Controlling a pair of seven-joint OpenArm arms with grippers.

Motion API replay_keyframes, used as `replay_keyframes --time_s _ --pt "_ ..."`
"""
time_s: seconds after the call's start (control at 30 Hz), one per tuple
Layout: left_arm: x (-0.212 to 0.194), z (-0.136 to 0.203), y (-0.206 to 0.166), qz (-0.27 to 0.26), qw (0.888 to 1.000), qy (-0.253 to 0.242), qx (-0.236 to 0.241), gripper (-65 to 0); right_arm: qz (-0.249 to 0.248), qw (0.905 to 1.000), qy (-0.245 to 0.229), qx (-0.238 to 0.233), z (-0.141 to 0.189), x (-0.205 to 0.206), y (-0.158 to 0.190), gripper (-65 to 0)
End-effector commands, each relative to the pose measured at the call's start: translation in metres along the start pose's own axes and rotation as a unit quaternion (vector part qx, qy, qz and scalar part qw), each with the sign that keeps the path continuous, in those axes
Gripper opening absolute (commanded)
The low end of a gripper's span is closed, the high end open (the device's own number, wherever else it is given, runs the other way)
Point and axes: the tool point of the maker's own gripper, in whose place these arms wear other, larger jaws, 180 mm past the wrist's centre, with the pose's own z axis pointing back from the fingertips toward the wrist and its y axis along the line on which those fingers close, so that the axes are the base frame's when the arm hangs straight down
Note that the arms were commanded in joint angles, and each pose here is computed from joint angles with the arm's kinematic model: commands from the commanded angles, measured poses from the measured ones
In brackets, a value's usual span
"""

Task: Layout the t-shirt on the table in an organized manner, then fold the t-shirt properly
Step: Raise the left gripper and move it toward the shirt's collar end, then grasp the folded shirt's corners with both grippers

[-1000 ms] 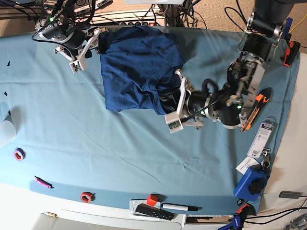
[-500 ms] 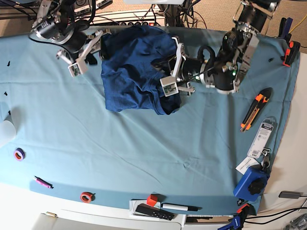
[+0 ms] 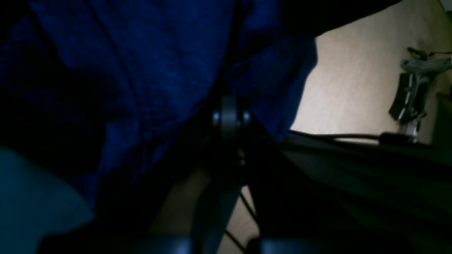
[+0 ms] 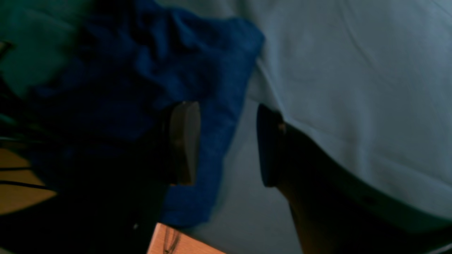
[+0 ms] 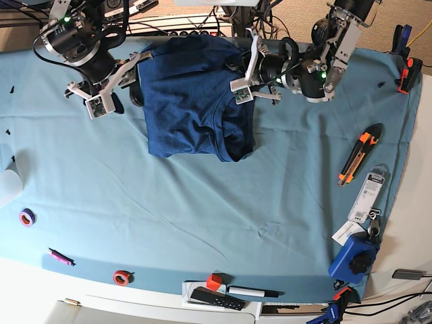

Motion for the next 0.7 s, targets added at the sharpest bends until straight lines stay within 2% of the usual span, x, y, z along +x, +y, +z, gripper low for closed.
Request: replay_keyframes --time_s 0.0,0.17,0.3,0.43,0.5,0.53,0.6,0.67 --pt "0.007 0.003 -0.001 -0.004 1.0 -0.012 -0.001 -65.0 0.002 0.9998 -0.021 -0.007 0.003 0.01 -0.002 -38.8" --pt "0.001 0.004 -0.017 0.013 0.999 0.004 -0.045 -65.0 -0.011 0.9989 -0.014 -0.043 0.003 0.007 -0.015 -38.8" --pt "-0.006 0.005 -0.023 0.017 0.998 0.022 -0.061 -65.0 -0.008 0.9968 -0.025 -0.075 0.005 0.011 -0.027 -38.8" --pt "0.006 0.007 -0.034 0.019 0.996 -0.005 -0.088 -65.0 0.0 0.9893 -0.073 -0.126 0.009 0.032 -0.046 -38.8" --pt "0.018 0.012 -0.045 0.003 0.993 -0.03 -0.113 -65.0 -0.003 0.9841 -0.092 -0.152 0.009 0.046 -0.058 -38.8" --pt "0.025 0.016 -0.052 -0.007 0.991 -0.042 -0.126 -62.3 0.0 0.982 -0.101 -0.159 0.01 0.053 -0.062 -38.6" --pt "0.038 0.023 -0.062 -0.022 0.988 -0.065 -0.141 -50.7 0.005 0.9778 -0.13 -0.164 0.011 0.067 -0.065 -31.6" --pt "0.046 0.028 -0.067 -0.038 0.987 -0.076 -0.139 -42.9 -0.013 0.9771 -0.145 -0.156 0.001 0.067 -0.068 -25.9"
